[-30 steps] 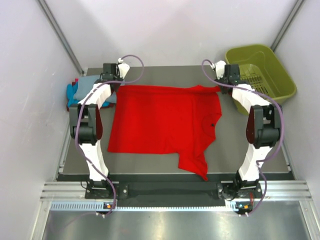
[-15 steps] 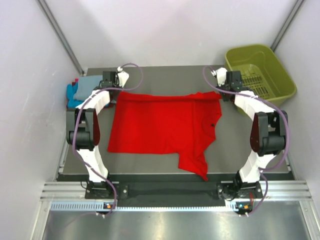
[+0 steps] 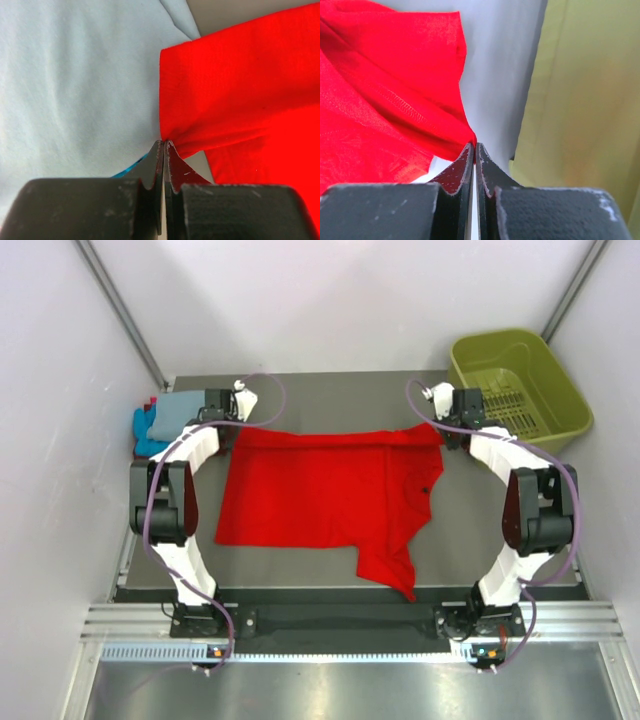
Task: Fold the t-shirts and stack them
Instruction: Fold the tshirt
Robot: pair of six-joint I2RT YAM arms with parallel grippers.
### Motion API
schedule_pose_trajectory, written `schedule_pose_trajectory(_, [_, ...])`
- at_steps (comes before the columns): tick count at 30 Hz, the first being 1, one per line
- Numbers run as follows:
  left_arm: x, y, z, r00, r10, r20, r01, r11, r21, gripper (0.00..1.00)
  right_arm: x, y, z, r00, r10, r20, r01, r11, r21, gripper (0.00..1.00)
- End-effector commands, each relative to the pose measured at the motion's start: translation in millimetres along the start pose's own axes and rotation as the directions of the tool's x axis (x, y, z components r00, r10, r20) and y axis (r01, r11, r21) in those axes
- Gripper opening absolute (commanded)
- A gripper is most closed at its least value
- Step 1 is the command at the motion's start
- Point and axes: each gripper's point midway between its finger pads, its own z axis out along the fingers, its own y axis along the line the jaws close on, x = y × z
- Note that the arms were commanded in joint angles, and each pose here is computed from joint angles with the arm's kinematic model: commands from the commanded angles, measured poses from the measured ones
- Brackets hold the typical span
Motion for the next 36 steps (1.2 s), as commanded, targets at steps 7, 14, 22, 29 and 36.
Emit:
schedule_pose_trajectory(7, [-1, 4, -14, 0.999, -0.031, 0.017, 0.031, 1.000, -0.001, 0.00, -11, -6, -7, 0.999, 0.015, 0.047, -0.016, 1.000, 0.018, 0.00])
schedule_pose_trajectory(14, [15, -10, -8, 0.998, -0.048, -0.050, 0.050, 0.998, 0.049, 0.00, -8, -5, 8, 1.000, 0.010, 0.027, -0.011, 1.000, 0.015, 0.00])
schedule_pose_trajectory(22, [27, -21, -3, 0.995, -0.050, -0.081, 0.056, 0.995, 0.079, 0.00, -7, -4, 18, 1.000, 0.005, 0.016, -0.006, 1.000, 0.012, 0.00])
schedule_pose_trajectory(29, [36, -31, 5, 0.992, -0.057, -0.112, 0.070, 0.991, 0.111, 0.00, -3, -6, 26, 1.000, -0.005, -0.003, 0.005, 1.000, 0.024, 0.00])
schedule_pose_trajectory(36, [48, -39, 11, 0.986, -0.059, -0.159, 0.080, 0.988, 0.131, 0.00, -1, -6, 34, 1.000, -0.007, -0.015, 0.007, 1.000, 0.027, 0.00])
